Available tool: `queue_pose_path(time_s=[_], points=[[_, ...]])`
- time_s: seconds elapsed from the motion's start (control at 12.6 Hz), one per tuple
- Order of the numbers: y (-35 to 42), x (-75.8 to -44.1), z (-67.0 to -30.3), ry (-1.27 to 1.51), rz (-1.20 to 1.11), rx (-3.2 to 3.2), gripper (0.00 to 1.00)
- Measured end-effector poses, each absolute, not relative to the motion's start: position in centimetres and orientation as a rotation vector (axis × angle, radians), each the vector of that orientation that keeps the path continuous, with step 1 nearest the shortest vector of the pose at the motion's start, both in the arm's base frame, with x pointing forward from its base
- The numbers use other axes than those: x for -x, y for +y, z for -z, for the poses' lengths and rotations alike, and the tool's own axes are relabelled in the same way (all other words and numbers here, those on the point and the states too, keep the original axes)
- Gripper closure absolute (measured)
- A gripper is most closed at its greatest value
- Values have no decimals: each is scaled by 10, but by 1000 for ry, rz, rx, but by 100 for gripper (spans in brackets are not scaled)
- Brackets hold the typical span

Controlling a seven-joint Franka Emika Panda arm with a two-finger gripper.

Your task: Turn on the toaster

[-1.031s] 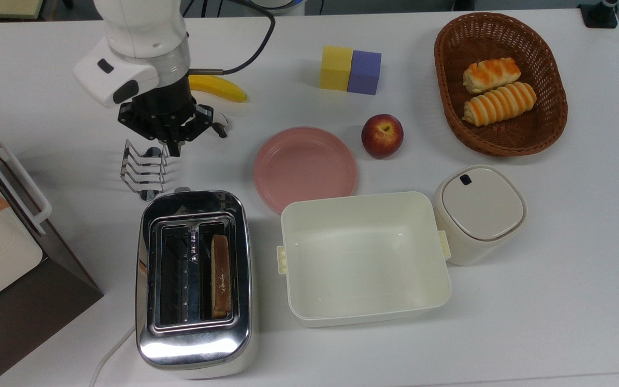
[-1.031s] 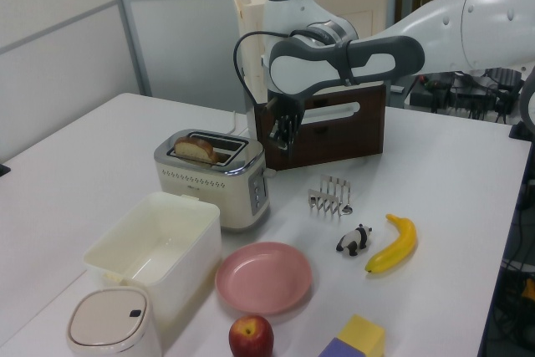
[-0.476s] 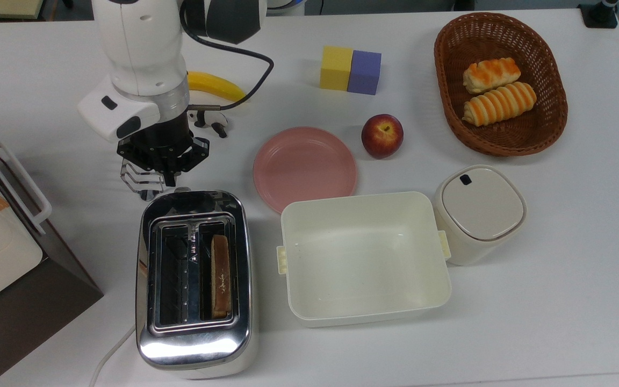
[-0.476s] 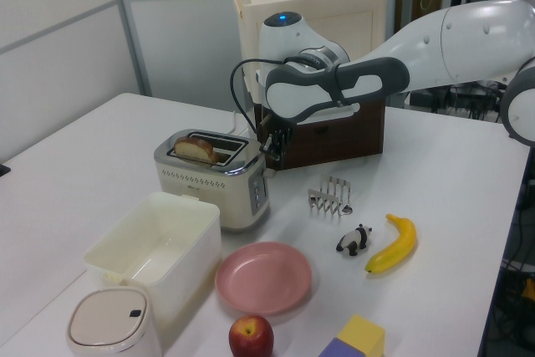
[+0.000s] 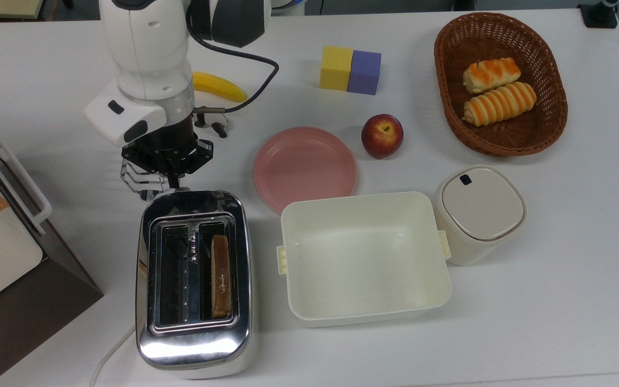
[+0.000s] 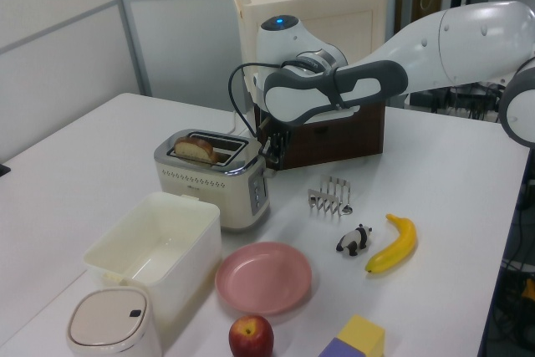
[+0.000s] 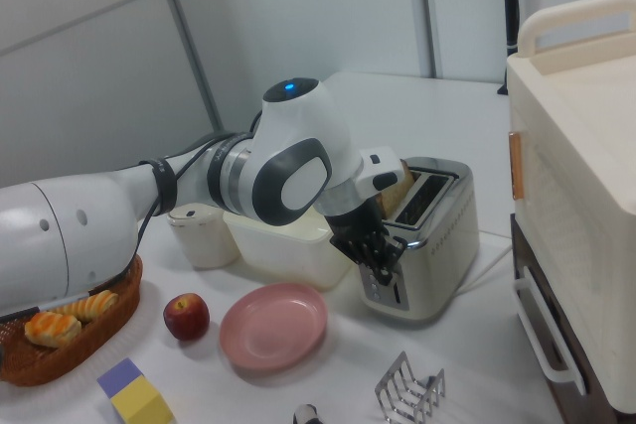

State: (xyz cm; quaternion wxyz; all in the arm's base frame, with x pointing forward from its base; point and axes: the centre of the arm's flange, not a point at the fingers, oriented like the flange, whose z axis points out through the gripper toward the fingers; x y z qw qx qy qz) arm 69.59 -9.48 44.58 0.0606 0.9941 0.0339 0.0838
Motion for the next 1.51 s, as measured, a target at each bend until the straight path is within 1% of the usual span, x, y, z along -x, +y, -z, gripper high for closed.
queue_pose_path(time_s=[0.87, 1.51], points=[[-89, -701, -442, 140, -288, -3006, 99], [-88, -704, -422, 180, -246, -3003, 99]])
